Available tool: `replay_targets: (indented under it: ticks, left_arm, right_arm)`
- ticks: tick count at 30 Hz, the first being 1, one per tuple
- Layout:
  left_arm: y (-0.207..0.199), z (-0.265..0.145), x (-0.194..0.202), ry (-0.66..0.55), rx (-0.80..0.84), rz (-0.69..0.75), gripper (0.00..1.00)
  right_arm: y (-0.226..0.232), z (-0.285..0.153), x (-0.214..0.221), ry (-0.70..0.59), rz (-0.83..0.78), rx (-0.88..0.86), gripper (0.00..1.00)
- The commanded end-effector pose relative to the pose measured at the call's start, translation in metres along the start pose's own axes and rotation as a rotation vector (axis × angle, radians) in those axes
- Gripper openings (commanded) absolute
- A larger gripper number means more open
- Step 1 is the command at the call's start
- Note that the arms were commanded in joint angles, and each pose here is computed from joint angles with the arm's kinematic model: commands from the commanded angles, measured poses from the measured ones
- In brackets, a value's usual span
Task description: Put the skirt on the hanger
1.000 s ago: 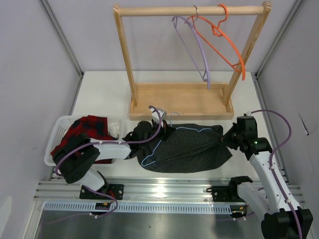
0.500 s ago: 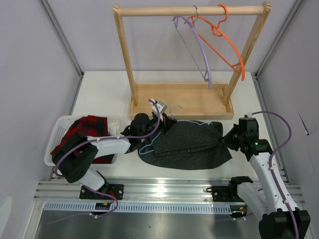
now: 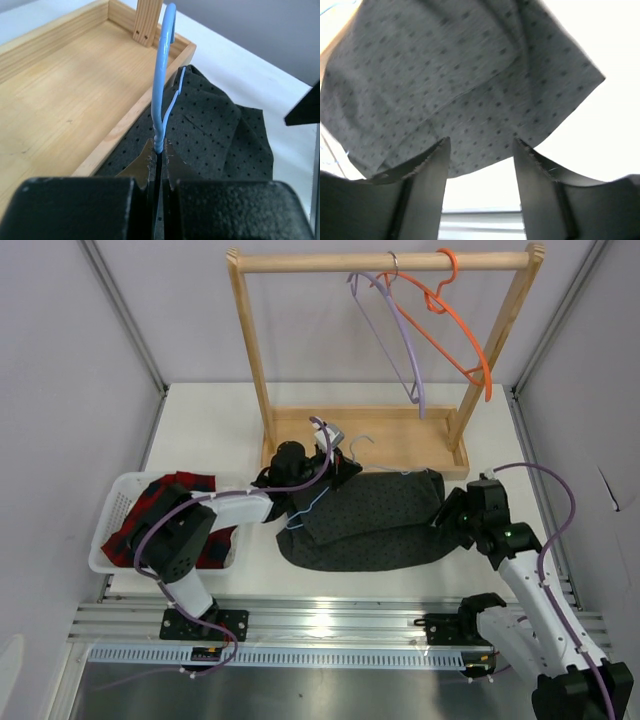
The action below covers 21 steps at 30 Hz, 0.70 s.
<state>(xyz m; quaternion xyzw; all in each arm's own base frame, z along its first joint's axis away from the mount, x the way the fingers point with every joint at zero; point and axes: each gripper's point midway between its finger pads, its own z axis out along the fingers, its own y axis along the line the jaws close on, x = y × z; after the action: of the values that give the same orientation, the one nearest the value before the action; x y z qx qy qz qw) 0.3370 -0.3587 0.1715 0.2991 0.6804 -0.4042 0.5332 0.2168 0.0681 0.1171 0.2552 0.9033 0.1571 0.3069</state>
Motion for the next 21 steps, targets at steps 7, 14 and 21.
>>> replay_targets:
  ticks: [7,14,21]
  left_arm:
    - [-0.006,0.018,-0.03,-0.075,0.079,0.056,0.0]
    - [-0.007,0.024,-0.04,-0.055,0.096,0.074,0.0]
    - [-0.004,0.029,-0.032,-0.018,0.097,0.066,0.0]
  right_arm:
    - [0.061,-0.005,0.006,-0.082,-0.134,-0.061,0.59]
    - [0.156,0.01,0.058,-0.068,-0.383,-0.282,0.55]
    - [0.233,0.027,0.108,-0.101,-0.656,-0.357,0.54]
